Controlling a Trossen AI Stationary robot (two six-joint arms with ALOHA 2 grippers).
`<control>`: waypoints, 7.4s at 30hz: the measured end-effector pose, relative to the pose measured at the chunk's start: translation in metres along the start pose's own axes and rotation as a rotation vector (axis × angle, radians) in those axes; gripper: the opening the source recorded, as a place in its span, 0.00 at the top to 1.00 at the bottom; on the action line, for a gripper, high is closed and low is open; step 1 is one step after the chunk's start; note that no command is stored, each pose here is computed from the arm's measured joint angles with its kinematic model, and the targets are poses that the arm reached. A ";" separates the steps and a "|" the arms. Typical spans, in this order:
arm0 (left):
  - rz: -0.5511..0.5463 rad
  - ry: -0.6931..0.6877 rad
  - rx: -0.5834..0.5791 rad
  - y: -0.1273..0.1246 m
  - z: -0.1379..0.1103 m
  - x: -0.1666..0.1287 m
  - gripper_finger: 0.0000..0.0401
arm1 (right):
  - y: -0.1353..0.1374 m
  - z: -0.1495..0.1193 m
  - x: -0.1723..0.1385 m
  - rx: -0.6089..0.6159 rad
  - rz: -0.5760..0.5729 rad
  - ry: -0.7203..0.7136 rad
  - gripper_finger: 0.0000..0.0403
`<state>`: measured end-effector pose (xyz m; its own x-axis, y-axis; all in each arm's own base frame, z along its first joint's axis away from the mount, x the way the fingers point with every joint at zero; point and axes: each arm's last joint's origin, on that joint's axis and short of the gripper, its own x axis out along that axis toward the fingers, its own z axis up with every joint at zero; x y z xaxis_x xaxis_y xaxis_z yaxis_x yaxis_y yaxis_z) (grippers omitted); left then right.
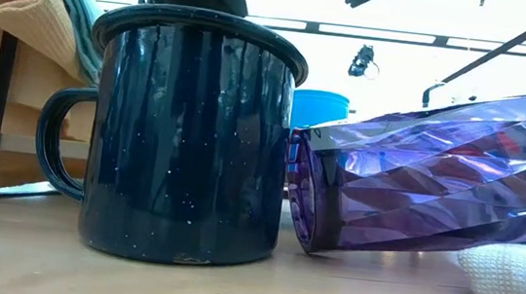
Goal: Stack small to large cups/mugs on shelf
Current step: Put the black mug on the shelf
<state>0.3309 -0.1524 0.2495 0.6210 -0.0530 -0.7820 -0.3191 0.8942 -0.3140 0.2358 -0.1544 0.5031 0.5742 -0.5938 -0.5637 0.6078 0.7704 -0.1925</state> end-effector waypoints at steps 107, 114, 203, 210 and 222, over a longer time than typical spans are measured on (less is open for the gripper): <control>-0.037 0.348 -0.218 0.003 -0.024 0.047 0.94 | 0.004 0.000 -0.001 -0.020 0.029 0.002 0.67; -0.093 0.324 -0.220 0.000 -0.020 0.048 0.94 | 0.004 0.000 0.000 -0.018 0.027 0.002 0.67; 0.342 0.127 -0.530 0.035 0.091 0.032 0.94 | 0.004 -0.003 0.000 -0.052 0.030 0.031 0.67; 0.339 0.126 -0.517 0.035 0.092 0.034 0.94 | 0.004 -0.003 0.000 -0.052 0.031 0.031 0.67; 0.334 0.117 -0.512 0.036 0.093 0.038 0.93 | 0.004 -0.003 0.000 -0.052 0.031 0.031 0.67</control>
<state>0.4097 -0.0804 0.2586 0.3550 0.1189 -0.9273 -0.8034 0.5460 -0.2376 0.2365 -0.1504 0.4999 0.5743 -0.5629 -0.5944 0.5604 0.7996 -0.2158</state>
